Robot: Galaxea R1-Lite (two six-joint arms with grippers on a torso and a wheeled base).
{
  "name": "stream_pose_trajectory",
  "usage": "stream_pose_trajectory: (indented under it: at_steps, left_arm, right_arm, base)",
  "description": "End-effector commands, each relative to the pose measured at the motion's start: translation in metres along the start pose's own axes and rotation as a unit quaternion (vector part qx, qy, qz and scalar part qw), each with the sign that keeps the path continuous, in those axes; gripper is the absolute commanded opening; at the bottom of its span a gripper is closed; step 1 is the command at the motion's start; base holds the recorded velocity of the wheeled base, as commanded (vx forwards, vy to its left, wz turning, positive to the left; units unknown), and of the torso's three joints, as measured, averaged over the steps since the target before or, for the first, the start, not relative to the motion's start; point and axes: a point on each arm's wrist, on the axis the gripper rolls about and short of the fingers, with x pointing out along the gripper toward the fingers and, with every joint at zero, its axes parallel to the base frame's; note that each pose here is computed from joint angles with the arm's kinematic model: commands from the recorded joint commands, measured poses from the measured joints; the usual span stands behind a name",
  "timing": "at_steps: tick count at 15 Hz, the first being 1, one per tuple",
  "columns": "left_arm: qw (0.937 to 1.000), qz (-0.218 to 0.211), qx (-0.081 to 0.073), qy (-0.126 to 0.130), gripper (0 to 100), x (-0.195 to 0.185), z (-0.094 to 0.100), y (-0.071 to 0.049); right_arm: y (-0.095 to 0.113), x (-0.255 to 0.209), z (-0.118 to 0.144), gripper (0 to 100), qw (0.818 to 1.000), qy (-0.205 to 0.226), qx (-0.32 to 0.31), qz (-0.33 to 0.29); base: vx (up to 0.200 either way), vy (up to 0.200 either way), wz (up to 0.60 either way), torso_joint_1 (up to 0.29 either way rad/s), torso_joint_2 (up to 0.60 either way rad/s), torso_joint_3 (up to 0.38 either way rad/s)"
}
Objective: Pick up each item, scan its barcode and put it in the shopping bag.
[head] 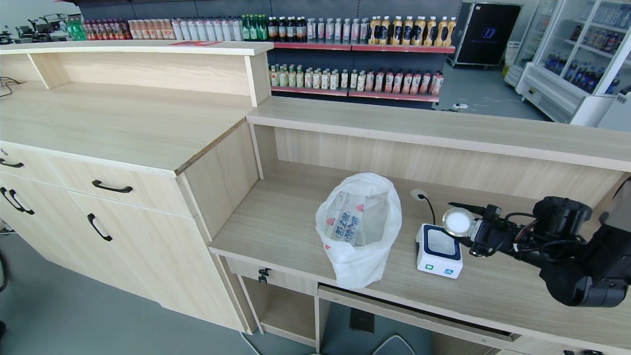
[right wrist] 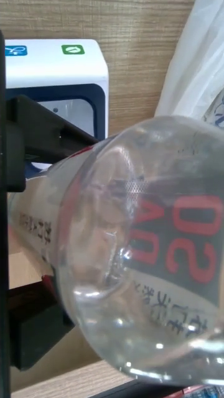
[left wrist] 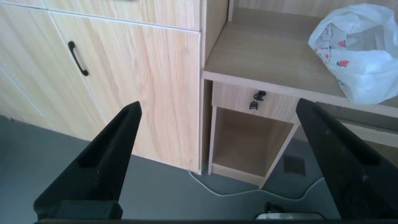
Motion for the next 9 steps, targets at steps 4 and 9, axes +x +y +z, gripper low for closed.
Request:
stream_pose_trajectory:
  at_steps: [4,9]
  left_arm:
    - [1.0000,0.000,0.000,0.000,100,0.000,0.000,0.000]
    - [1.0000,0.000,0.000,0.000,100,0.000,0.000,0.000]
  right_arm:
    - [0.006,0.022,-0.007,0,1.000,-0.018,0.002,-0.001]
    - [0.015,0.026,-0.012,0,1.000,-0.024,0.006,0.003]
  base:
    - [0.000,0.000,0.00,0.000,0.00,0.000]
    - [0.000,0.000,0.00,0.000,0.00,0.000]
